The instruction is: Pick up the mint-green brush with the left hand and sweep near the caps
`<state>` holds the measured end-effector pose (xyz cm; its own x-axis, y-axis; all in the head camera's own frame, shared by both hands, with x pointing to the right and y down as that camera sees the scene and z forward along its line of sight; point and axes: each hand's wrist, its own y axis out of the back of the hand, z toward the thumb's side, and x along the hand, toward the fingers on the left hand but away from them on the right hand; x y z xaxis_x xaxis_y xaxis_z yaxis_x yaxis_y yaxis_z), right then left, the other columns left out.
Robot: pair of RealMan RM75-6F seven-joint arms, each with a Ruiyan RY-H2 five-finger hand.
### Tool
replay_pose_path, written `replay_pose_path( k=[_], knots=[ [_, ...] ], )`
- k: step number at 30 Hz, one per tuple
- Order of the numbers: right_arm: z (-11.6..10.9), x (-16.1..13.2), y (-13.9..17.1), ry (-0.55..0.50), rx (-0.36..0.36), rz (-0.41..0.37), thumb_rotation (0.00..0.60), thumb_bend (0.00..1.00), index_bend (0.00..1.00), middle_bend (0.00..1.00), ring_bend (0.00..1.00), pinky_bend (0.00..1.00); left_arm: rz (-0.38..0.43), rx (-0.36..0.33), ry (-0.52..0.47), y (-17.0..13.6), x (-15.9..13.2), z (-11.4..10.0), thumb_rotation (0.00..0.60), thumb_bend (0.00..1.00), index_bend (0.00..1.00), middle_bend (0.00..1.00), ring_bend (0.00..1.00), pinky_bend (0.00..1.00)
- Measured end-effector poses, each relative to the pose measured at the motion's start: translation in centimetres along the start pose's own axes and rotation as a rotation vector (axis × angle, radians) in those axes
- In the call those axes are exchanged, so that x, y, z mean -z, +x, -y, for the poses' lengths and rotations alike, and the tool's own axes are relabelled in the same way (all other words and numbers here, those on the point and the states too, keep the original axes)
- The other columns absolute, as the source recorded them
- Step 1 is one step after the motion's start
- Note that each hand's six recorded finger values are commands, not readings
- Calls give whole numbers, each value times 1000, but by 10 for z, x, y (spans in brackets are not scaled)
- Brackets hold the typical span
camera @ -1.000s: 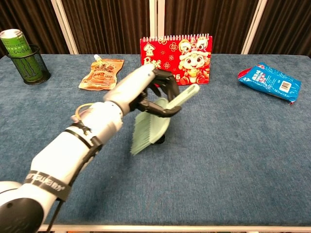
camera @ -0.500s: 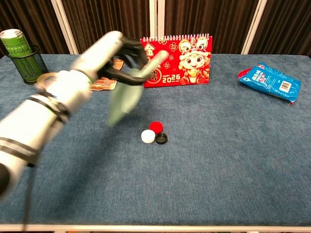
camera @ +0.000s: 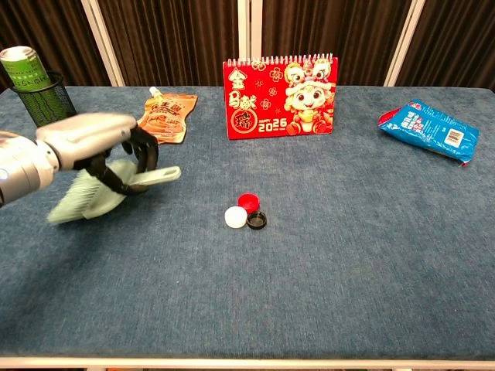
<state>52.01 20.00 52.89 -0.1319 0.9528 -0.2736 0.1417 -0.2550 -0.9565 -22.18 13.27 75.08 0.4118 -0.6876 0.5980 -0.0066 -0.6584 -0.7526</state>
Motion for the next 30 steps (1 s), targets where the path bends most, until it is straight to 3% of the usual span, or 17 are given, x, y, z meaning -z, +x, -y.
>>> replay_pose_path(
  k=[4, 8, 11, 16, 21, 25, 30],
  knots=[
    [-2, 1, 1, 2, 4, 6, 600, 254, 25, 180, 0, 39, -10, 15, -6, -1, -3, -2, 600, 181, 234, 284, 214, 264],
    [-1, -1, -1, 3, -8, 5, 600, 254, 25, 182, 0, 39, -32, -36, -92, -7, 5, -17, 600, 159, 229, 282, 214, 265],
    [4, -2, -2, 7, -40, 3, 600, 254, 34, 214, 29, 65, -88, -95, -185, -20, 29, -36, 600, 160, 232, 285, 215, 265],
    [15, -8, -7, 1, -105, -16, 600, 256, 55, 215, 45, 100, -283, -234, -199, -70, 104, -70, 600, 160, 269, 291, 215, 253],
    [32, -21, -13, -52, -135, -65, 600, 256, 56, 168, 1, 64, -476, -333, -129, -138, 155, -76, 600, 157, 283, 292, 215, 233],
    [45, -34, -16, -78, -152, -120, 600, 257, 56, 144, 0, 22, -578, -355, -61, -193, 168, -67, 600, 157, 282, 291, 215, 205],
    [47, -43, -14, -77, -142, -146, 600, 257, 56, 140, 0, 17, -613, -347, -26, -240, 150, -56, 600, 157, 276, 291, 214, 203]
  ],
)
